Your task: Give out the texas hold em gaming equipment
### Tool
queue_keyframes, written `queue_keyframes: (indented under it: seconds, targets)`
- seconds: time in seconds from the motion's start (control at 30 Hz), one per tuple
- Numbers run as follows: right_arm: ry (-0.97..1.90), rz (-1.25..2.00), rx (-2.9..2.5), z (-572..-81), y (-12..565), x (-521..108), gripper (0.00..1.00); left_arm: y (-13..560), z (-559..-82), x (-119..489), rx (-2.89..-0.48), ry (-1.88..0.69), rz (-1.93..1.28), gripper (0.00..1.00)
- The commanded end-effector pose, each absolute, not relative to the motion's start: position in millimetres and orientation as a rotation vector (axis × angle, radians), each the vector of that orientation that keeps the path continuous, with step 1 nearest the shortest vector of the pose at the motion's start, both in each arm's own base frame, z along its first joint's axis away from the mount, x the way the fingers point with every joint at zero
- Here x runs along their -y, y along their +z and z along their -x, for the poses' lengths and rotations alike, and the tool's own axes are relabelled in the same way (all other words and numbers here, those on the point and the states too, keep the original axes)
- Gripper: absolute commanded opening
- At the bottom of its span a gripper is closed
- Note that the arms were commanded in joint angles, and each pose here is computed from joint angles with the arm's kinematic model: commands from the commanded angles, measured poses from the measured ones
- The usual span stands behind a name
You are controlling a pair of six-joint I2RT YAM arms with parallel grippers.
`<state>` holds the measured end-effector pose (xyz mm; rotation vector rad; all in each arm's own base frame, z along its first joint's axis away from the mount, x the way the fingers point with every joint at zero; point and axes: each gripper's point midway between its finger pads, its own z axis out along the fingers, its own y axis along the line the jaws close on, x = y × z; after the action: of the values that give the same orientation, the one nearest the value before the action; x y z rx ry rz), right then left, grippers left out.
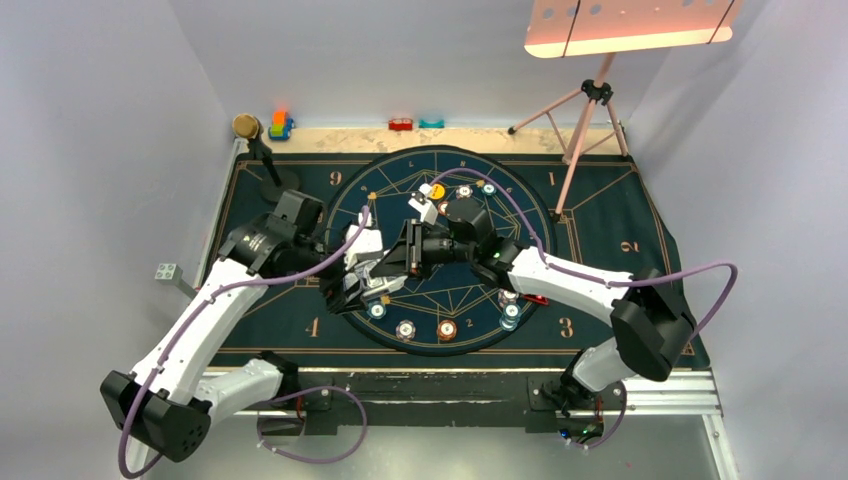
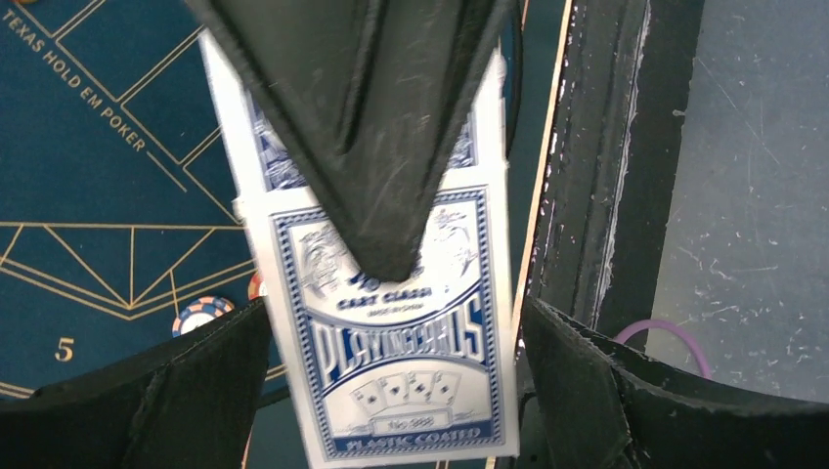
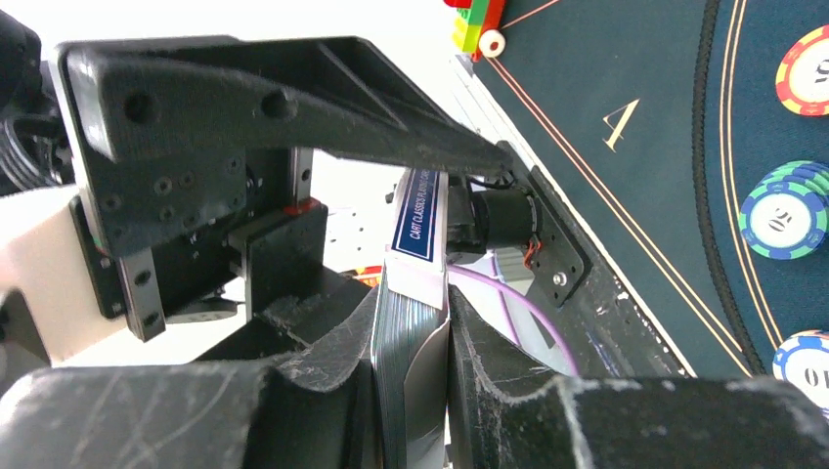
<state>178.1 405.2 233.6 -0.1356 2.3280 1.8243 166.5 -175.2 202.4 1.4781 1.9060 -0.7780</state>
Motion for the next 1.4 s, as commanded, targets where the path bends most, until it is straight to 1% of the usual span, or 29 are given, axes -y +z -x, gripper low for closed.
queue_keyframes:
  seconds: [0.0,0.2,0.23,0.43,0.93,1.07,1.17,1.23,1.27,1.37]
  targets:
    - [1.811,0.135,-2.273,-188.7,254.5,-413.6,0.22,212.4,-174.2,186.4,-1.795,-0.719,-1.552,1.0]
    - [1.778,0.106,-2.31,-191.7,251.4,-416.1,0.23,209.9,-180.3,190.1,-1.781,-0.666,-1.585,1.0]
    - [1.773,0.098,-2.317,-192.0,249.7,-415.9,0.23,210.6,-182.4,190.1,-1.78,-0.657,-1.583,0.99]
    - [1.758,0.077,-2.332,-192.6,246.0,-414.8,0.24,214.8,-186.9,188.4,-1.782,-0.623,-1.56,0.82]
    - [1.779,0.061,-2.328,-194.6,253.0,-418.4,0.25,202.4,-184.3,184.3,-1.811,-0.612,-1.567,0.8]
    - [1.784,0.071,-2.332,-194.1,253.8,-419.6,0.29,201.0,-181.8,183.2,-1.809,-0.612,-1.584,0.68]
    - [1.771,0.078,-2.351,-191.8,249.5,-417.6,0.39,200.9,-180.3,180.9,-1.809,-0.602,-1.591,0.59]
    - [1.774,0.076,-2.359,-190.0,247.4,-416.0,0.41,200.2,-179.3,179.7,-1.812,-0.599,-1.593,0.48]
    - [1.773,0.074,-2.357,-190.1,247.1,-415.5,0.42,200.2,-178.6,179.5,-1.812,-0.6,-1.594,0.45]
    - [1.773,0.074,-2.362,-189.4,245.9,-415.1,0.44,200.4,-176.9,178.8,-1.814,-0.602,-1.591,0.43]
